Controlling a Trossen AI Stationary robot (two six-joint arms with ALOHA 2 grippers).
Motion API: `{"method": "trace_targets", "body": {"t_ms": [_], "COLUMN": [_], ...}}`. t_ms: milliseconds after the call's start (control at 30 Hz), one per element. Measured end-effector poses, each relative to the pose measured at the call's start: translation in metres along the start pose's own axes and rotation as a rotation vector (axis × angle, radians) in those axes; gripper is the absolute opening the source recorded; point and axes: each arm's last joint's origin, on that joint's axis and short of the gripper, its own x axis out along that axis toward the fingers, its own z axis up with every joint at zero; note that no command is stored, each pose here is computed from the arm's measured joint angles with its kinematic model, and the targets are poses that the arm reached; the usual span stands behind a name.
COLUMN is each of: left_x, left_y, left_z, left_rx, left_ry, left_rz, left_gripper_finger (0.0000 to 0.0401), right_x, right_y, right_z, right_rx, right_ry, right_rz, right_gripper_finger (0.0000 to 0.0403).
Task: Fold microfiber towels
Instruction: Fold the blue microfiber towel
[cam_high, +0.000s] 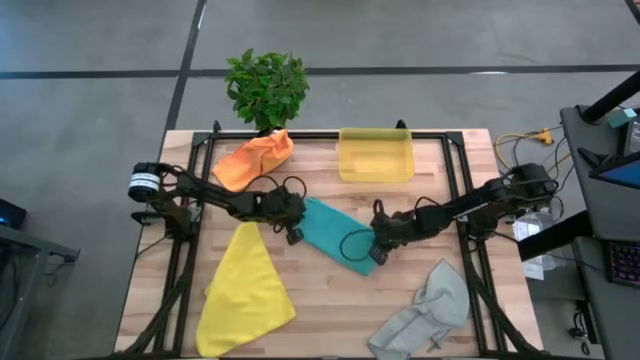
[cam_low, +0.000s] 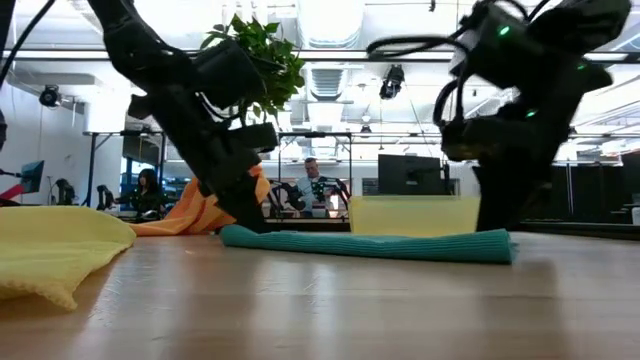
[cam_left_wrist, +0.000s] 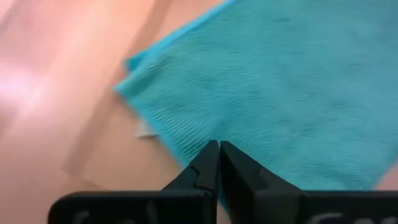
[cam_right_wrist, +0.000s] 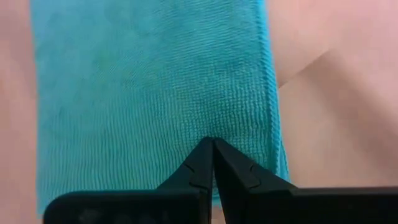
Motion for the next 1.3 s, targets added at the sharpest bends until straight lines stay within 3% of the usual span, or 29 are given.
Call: {"method": "trace_targets", "body": {"t_ms": [233,367,500,900,1133,1300], "left_x": [0.001,-0.007,-0.016,-0.049,-0.062,-0.067], "left_y": [0.019,0.023,0.02,-0.023,-0.05,-0.06], "left_z": [0.024,0.038,0.037,-0.016,-0.028,-0.034], "left_rx": [0.003,-0.021,-0.088,-0.273,-0.327,-0.369], "left_ry": [-0.06,-0.1,-0.094,-0.044,-0.072,-0.087], "left_rz": [0.041,0.009,-0.047,-0.157,-0.173,-0.159], "left_gripper_finger": [0.0,0.0,0.0,0.0,0.0,0.0], "right_x": [-0.009,-0.025,-0.035,0.008,0.045,0.063], "right_y": [0.033,0.05,0.055,-0.016,-0.004,-0.005], "right_z": [-0.024,-0.017,0.014,0.138,0.173,0.18], "right_rx": [0.02,0.003,-0.094,-0.108,-0.22,-0.21], "right_ry": [0.044,-0.035,-0.172,-0.219,-0.111,-0.019], "right_rz": [0.083,0.136,0.141,0.167,0.186,0.049], "right_gripper_finger": [0.0008,0.0008,0.0008,0.0008,0.0008,0.0008]}}
